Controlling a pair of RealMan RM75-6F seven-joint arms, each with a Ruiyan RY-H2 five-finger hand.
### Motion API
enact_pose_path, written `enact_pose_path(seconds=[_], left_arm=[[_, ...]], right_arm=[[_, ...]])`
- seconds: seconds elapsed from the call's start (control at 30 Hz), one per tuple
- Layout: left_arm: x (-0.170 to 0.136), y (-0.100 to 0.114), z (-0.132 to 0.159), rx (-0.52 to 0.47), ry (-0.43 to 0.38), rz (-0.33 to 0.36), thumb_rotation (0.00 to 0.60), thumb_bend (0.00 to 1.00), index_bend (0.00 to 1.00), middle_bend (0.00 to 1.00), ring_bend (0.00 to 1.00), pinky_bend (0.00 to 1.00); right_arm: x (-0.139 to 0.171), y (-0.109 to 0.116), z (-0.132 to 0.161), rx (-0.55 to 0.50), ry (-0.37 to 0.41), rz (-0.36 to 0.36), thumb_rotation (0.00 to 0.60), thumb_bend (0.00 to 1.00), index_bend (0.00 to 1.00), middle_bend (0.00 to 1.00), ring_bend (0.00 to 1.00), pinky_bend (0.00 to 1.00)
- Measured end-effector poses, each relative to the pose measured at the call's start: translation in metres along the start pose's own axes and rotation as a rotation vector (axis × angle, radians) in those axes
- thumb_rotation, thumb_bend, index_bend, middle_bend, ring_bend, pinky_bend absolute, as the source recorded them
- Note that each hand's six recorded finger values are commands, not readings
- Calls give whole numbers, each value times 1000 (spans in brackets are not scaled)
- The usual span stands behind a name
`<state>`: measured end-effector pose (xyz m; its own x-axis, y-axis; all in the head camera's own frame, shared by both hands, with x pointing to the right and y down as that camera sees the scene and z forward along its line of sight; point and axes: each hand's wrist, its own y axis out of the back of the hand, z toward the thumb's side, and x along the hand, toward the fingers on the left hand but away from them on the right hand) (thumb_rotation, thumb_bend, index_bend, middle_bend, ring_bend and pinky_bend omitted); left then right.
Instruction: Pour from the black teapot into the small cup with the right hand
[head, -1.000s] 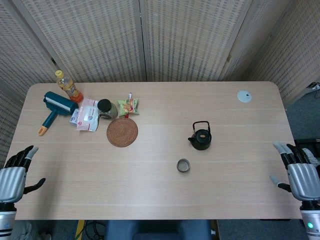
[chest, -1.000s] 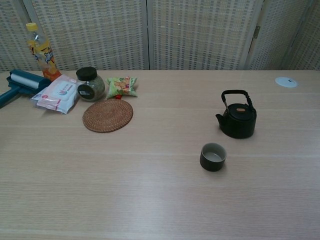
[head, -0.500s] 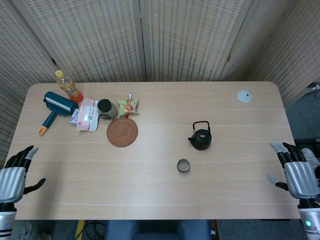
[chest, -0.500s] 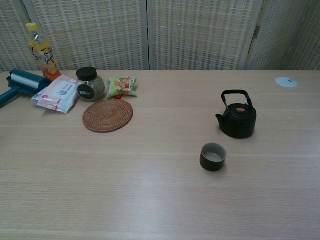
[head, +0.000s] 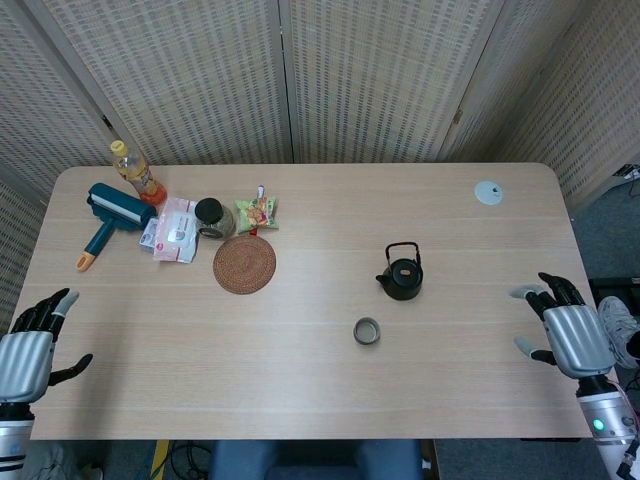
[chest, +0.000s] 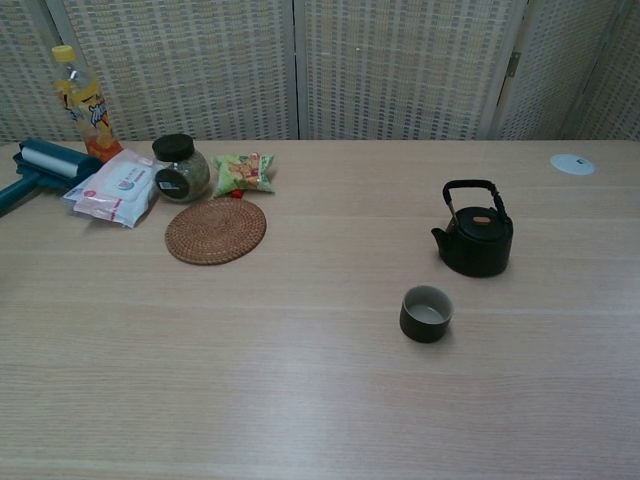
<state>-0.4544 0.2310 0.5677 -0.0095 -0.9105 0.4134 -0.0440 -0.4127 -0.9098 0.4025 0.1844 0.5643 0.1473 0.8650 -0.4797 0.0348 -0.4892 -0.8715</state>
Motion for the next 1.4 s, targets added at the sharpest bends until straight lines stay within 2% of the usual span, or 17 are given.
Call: enact_pose_path(seconds=[0.2,0.33,0.43,0.57,0.7,0.73,0.8,0.87,0.9,1.4], left_arm=[[0,-1,3,-4,-10,-2,600,188,115,86,131,160],[-1,-1,2,-3,-7,-2,600,189,115,86,132,160],[-1,0,2,-4,-7,-2,600,189,115,86,132,160],[-1,0,3,-5,-10,-1,600,188,116,86,137,165],[-2,-1,3,-4,-10,-3,600,188,118,86,137,172],[-2,-1,3,-4,-9,-3,600,188,118,86,137,172],[-2,-1,4,-4,-9,-3,600,188,118,86,137,172],[-2,-1,4,-3,-10,-2,600,188,118,86,137,172],[-2,-1,4,-3,-10,-2,600,188,118,86,138,172],[-5,-3,3,3,-5,-15,600,189,118,86,138,172]], right_arm=[[-32,-1,20,1,70,53,600,141,293,226,42,129],[-53,1,33,-1,110,60,600,142,293,226,43,128],[-68,2,39,3,127,63,600,142,294,227,132,185],[-87,0,46,34,142,73,600,141,293,239,284,348],[-107,-4,55,54,155,94,600,142,293,259,328,409],[-110,-6,56,55,157,98,600,141,293,262,303,372],[-118,-8,61,56,163,107,600,141,293,263,161,170],[-124,-10,66,57,172,110,600,142,293,267,73,46],[-129,-12,69,57,176,113,600,142,293,271,59,22],[-185,-38,96,60,181,209,600,148,293,286,52,10]])
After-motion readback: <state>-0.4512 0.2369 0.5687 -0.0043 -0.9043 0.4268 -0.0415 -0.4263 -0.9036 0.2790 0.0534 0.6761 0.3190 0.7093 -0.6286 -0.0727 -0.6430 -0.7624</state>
